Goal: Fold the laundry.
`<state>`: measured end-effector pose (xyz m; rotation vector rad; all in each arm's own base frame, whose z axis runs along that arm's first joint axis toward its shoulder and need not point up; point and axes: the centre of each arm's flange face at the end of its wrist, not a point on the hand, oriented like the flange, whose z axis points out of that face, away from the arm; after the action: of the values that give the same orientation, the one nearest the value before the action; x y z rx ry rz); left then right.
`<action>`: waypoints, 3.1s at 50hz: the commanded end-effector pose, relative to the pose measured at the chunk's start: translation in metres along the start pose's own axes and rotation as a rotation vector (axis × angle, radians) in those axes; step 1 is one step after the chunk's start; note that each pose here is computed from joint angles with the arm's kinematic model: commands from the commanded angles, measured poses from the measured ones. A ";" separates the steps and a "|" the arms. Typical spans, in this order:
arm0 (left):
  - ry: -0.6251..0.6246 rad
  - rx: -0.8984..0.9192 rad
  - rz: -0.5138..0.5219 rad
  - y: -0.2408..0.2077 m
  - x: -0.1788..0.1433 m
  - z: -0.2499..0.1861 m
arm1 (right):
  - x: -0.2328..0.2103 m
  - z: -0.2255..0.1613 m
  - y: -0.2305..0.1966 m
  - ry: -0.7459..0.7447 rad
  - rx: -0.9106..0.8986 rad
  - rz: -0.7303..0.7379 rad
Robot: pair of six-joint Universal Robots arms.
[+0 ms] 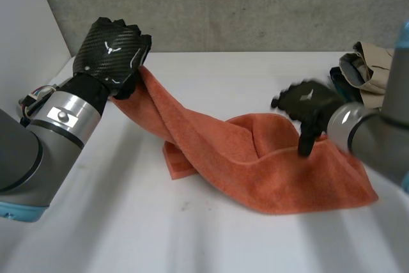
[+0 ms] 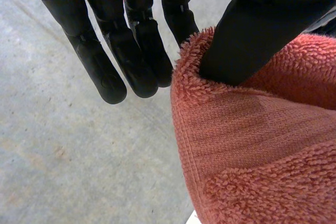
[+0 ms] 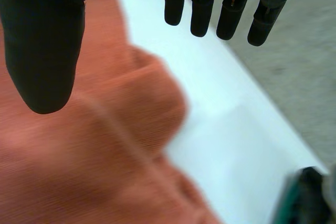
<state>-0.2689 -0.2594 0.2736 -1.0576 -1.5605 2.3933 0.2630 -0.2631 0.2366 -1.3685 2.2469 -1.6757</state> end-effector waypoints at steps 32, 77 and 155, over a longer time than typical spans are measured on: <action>0.042 -0.019 -0.020 -0.005 0.016 -0.026 | 0.037 0.063 0.107 -0.019 -0.255 0.043; -0.030 -0.358 -0.062 0.050 -0.058 0.019 | 0.118 -0.029 0.006 0.175 -0.149 -0.177; 0.216 -0.616 0.211 0.075 0.012 -0.055 | 0.065 0.000 0.111 0.253 -0.271 -0.228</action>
<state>-0.2022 -0.1946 0.1890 -1.6176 -2.4088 1.4941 0.1443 -0.2628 0.1961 -1.8328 2.6490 -1.5431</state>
